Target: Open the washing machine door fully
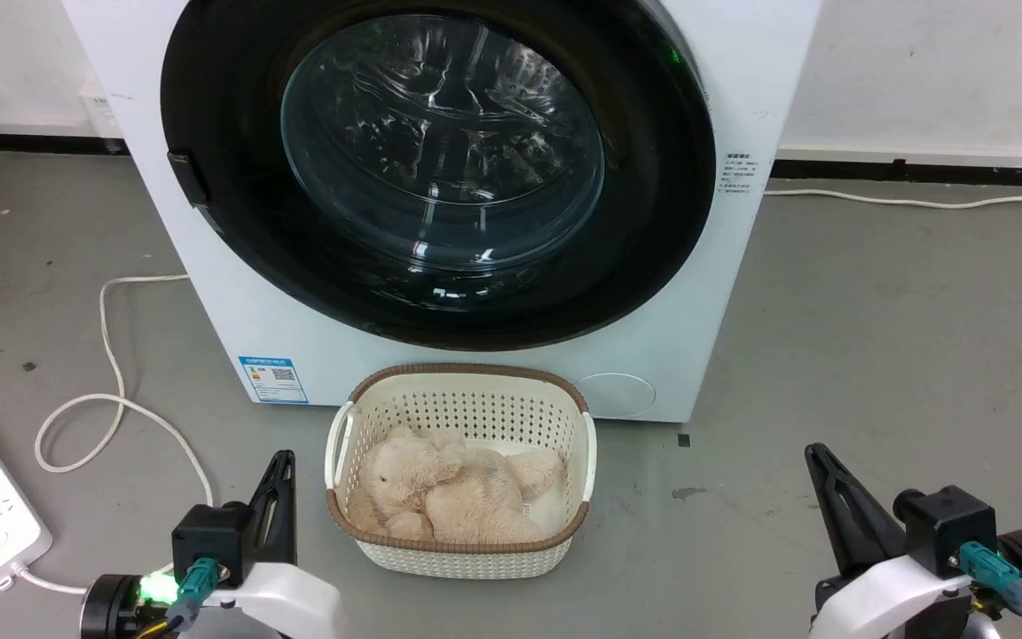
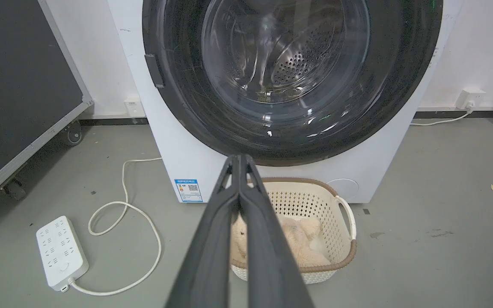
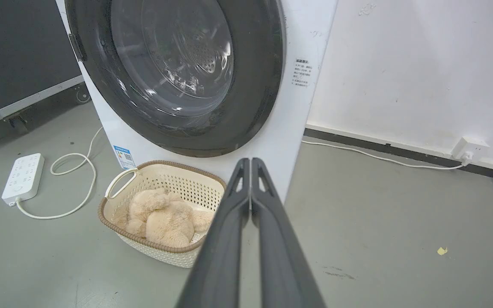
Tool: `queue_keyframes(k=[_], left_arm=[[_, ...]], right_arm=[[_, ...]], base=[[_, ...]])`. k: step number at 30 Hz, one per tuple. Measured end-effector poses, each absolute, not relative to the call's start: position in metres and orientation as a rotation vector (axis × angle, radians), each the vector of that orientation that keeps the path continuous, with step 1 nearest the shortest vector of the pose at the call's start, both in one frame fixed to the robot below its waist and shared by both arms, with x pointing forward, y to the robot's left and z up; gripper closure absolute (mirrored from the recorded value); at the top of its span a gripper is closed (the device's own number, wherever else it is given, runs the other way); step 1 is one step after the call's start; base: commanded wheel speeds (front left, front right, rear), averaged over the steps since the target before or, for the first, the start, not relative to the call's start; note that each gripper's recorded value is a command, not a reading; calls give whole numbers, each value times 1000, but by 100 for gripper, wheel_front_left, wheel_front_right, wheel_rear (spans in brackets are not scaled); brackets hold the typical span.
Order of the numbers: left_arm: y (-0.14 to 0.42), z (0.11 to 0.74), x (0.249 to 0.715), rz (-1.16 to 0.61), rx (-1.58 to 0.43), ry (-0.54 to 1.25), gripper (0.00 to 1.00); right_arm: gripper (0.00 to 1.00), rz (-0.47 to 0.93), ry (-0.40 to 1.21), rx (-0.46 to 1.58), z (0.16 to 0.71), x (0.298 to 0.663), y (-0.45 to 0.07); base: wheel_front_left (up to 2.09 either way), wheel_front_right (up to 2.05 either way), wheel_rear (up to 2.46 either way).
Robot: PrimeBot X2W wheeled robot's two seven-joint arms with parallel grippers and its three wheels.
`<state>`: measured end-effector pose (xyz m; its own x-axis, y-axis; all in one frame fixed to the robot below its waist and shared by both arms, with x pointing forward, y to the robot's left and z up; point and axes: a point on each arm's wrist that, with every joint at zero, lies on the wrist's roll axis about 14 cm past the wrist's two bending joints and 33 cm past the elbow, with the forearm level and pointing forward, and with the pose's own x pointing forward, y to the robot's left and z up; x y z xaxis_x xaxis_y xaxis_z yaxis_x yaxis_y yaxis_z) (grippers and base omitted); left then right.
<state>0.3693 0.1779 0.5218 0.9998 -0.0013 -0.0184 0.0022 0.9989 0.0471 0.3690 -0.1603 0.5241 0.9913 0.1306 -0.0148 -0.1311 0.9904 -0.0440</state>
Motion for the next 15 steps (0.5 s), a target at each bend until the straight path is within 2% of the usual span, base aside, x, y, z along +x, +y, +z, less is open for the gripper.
queue_keyframes(k=[15], left_arm=[[178,522,369,-2,47,18,100]], right_arm=[[100,131,12,-45,524,369,-160]], base=[[0,0,0]])
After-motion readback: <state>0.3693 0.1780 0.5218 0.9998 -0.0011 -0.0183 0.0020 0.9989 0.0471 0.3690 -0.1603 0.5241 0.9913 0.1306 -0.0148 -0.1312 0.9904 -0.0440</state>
